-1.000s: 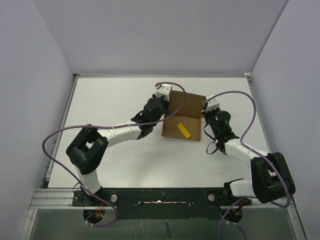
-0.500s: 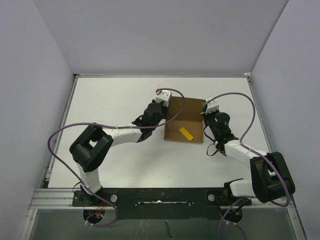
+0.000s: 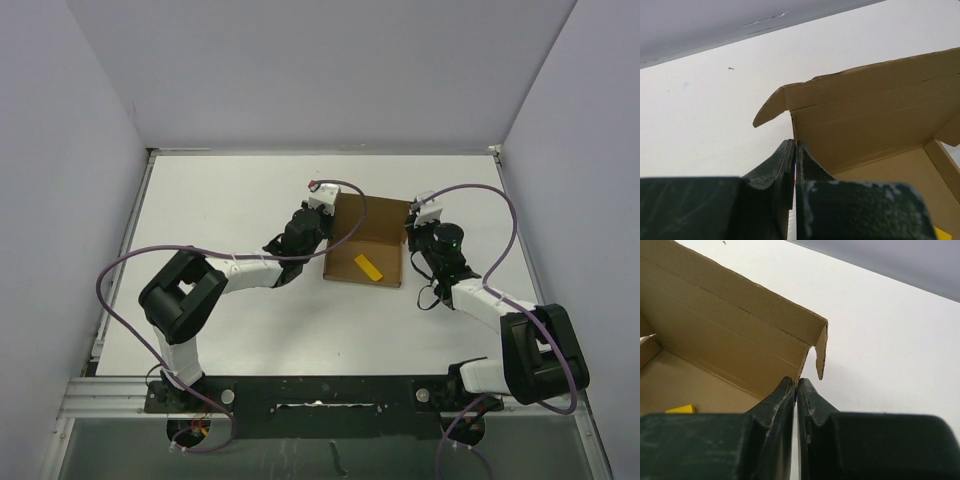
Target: Fold the paper box
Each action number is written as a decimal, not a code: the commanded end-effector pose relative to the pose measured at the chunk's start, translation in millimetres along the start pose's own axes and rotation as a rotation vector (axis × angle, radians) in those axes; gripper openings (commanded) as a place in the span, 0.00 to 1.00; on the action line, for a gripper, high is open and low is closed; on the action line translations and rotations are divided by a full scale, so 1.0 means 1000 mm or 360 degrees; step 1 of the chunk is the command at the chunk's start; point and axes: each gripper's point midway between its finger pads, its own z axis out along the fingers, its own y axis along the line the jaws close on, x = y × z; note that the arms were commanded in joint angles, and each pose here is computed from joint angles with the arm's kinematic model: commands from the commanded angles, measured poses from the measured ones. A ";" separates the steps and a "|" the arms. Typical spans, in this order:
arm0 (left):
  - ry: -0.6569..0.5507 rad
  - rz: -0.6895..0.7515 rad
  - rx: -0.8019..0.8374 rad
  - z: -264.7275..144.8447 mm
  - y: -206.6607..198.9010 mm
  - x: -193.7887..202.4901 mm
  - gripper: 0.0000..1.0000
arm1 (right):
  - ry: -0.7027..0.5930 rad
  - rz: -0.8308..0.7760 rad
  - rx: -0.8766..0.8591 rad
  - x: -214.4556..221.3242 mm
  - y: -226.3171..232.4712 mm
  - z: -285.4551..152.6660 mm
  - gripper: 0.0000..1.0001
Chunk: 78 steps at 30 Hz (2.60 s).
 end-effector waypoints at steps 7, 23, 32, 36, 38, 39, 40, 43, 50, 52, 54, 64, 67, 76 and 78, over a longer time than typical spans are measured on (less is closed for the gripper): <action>-0.0077 -0.0035 0.0117 -0.007 -0.019 -0.013 0.00 | -0.0019 0.0101 -0.0281 -0.011 0.037 0.004 0.11; -0.0106 -0.0024 0.0130 -0.015 -0.020 -0.015 0.00 | 0.0011 0.0136 -0.0346 -0.010 0.044 0.002 0.14; -0.0111 -0.0026 0.0139 -0.024 -0.018 -0.011 0.00 | 0.0001 0.0130 -0.0412 -0.011 0.051 -0.002 0.13; -0.0114 -0.0032 0.0152 -0.026 -0.019 -0.011 0.00 | -0.0005 0.0124 -0.0423 -0.012 0.052 -0.003 0.13; -0.0115 -0.0042 0.0157 -0.028 -0.019 -0.013 0.00 | -0.0007 0.0122 -0.0436 -0.012 0.054 -0.004 0.13; -0.0112 -0.0048 0.0161 -0.028 -0.020 -0.014 0.00 | -0.0006 0.0122 -0.0442 -0.012 0.054 -0.004 0.13; -0.0097 -0.0053 0.0162 -0.029 -0.020 -0.014 0.00 | -0.0006 0.0125 -0.0448 -0.012 0.055 -0.004 0.13; -0.0071 -0.0076 0.0175 -0.030 -0.024 -0.019 0.00 | -0.0021 0.0127 -0.0469 -0.014 0.057 -0.006 0.13; -0.0010 -0.0136 0.0186 -0.032 -0.029 -0.014 0.00 | -0.0035 0.0119 -0.0512 -0.016 0.062 -0.008 0.13; 0.0007 -0.0149 0.0178 -0.032 -0.029 -0.011 0.00 | -0.0039 0.0117 -0.0521 -0.017 0.064 -0.009 0.13; 0.0020 -0.0163 0.0174 -0.033 -0.029 -0.009 0.00 | -0.0044 0.0117 -0.0533 -0.018 0.065 -0.010 0.13; 0.0063 -0.0211 0.0127 -0.039 -0.030 -0.006 0.00 | -0.0042 0.0116 -0.0573 -0.018 0.070 -0.012 0.14; 0.0080 -0.0237 0.0120 -0.039 -0.031 -0.008 0.00 | -0.0043 0.0117 -0.0579 -0.018 0.071 -0.012 0.14; 0.0134 -0.0240 0.0077 -0.038 -0.029 -0.015 0.00 | -0.0044 0.0106 -0.0583 -0.019 0.072 -0.012 0.14; 0.0146 -0.0237 0.0076 -0.038 -0.029 -0.015 0.00 | -0.0044 0.0108 -0.0585 -0.020 0.072 -0.012 0.14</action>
